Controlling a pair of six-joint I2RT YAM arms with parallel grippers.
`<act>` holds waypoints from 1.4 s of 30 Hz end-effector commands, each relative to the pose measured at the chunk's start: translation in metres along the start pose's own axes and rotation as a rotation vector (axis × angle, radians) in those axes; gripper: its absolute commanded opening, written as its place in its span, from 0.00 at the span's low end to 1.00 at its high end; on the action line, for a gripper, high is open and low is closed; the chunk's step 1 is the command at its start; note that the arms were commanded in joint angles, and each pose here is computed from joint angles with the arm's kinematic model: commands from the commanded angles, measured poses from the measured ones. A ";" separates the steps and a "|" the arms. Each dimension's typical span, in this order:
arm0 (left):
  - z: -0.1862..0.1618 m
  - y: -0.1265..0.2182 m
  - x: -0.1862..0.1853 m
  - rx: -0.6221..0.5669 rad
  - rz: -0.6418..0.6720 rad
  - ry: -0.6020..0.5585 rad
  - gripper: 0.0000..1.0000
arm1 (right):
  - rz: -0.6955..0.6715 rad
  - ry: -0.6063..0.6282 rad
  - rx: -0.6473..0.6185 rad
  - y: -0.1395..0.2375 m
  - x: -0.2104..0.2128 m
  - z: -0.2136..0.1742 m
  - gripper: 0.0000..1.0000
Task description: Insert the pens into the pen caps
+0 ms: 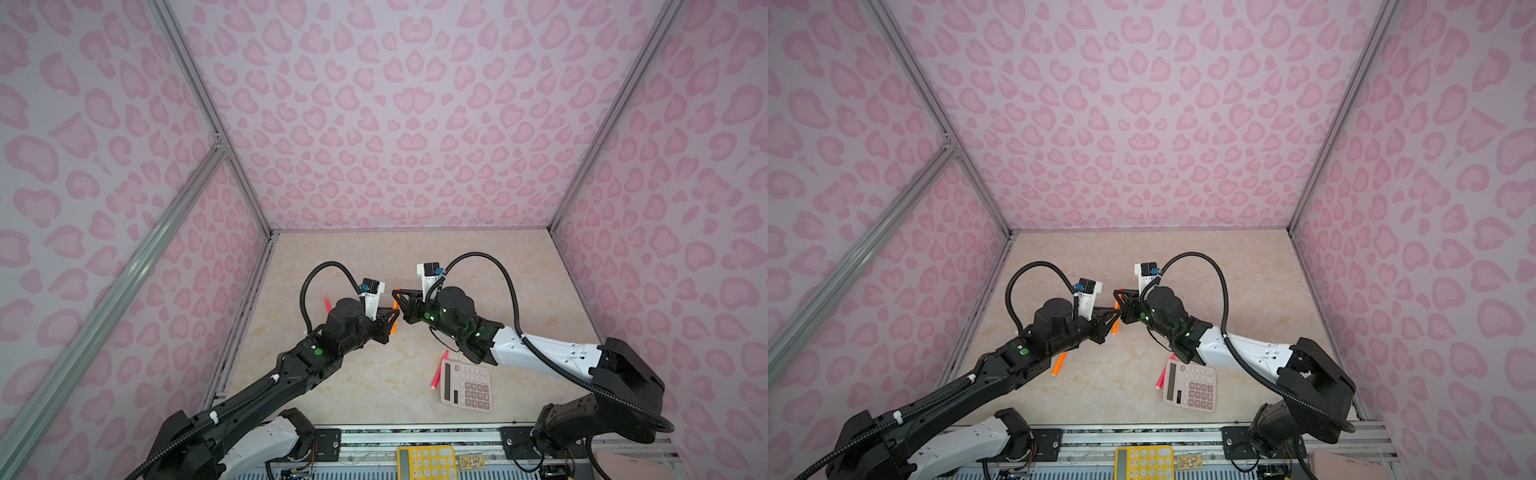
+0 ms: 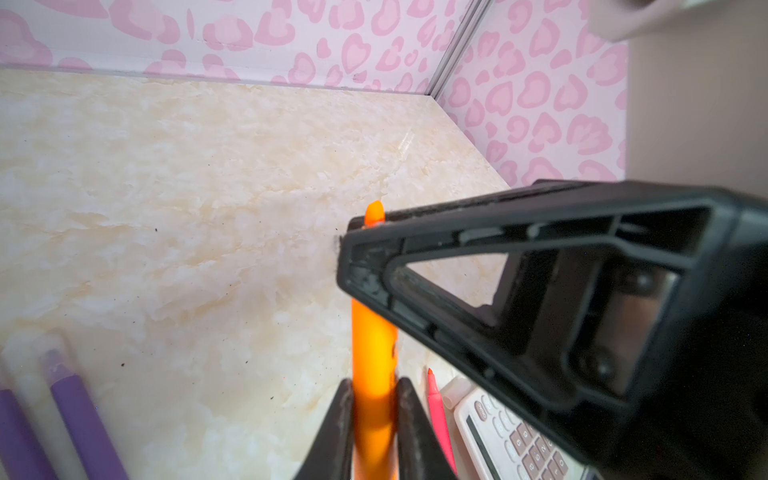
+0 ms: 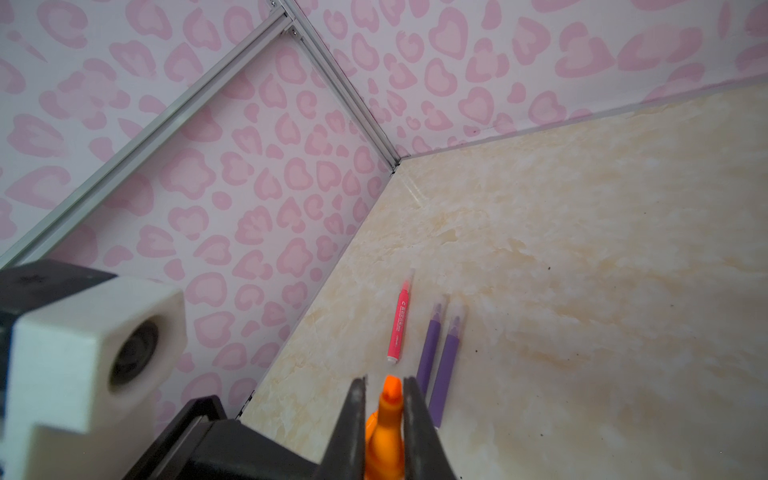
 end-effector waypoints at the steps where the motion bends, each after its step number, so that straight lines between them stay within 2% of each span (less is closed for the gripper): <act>1: 0.008 0.000 -0.007 -0.038 -0.041 -0.013 0.26 | 0.005 -0.004 -0.017 0.001 0.001 0.002 0.03; 5: 0.007 -0.003 -0.008 -0.026 -0.048 -0.015 0.30 | 0.013 -0.009 -0.015 0.001 0.003 0.000 0.02; 21: 0.002 -0.015 -0.001 0.010 -0.012 0.006 0.29 | 0.015 -0.011 -0.039 0.008 0.004 0.003 0.00; 22: 0.002 -0.015 -0.002 0.011 -0.014 0.006 0.26 | 0.015 -0.011 -0.039 0.008 0.004 0.002 0.00; 25: 0.002 -0.015 0.000 0.007 -0.002 0.008 0.05 | 0.013 -0.011 -0.048 0.010 0.004 0.003 0.00; 27: 0.002 -0.013 0.000 0.000 0.001 0.009 0.03 | 0.010 -0.008 -0.048 0.011 0.004 0.003 0.00; 28: 0.003 -0.013 0.001 -0.006 0.004 0.009 0.03 | 0.009 -0.007 -0.049 0.011 0.004 0.003 0.05; 33: 0.005 -0.009 0.007 -0.024 0.054 0.018 0.03 | -0.016 0.009 -0.061 0.014 0.001 0.006 0.45; 35: 0.006 -0.008 0.013 -0.032 0.098 0.025 0.03 | -0.052 0.021 -0.072 0.018 -0.005 0.009 0.56; 38: 0.007 -0.009 0.026 -0.036 0.196 0.042 0.03 | -0.112 0.026 -0.086 0.025 -0.021 0.015 0.63; 42: 0.005 -0.009 0.042 -0.026 0.296 0.075 0.03 | -0.229 0.026 -0.099 0.037 -0.057 0.023 0.64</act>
Point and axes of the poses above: each gripper's point midway between its finger pads, its own y axis back along the fingers, its own x axis along the line the jaws close on, z = x × y, the point moved 4 cm from there along y, back along the fingers, and after that the axes turned 5 degrees about y, right-handed, at the moved point
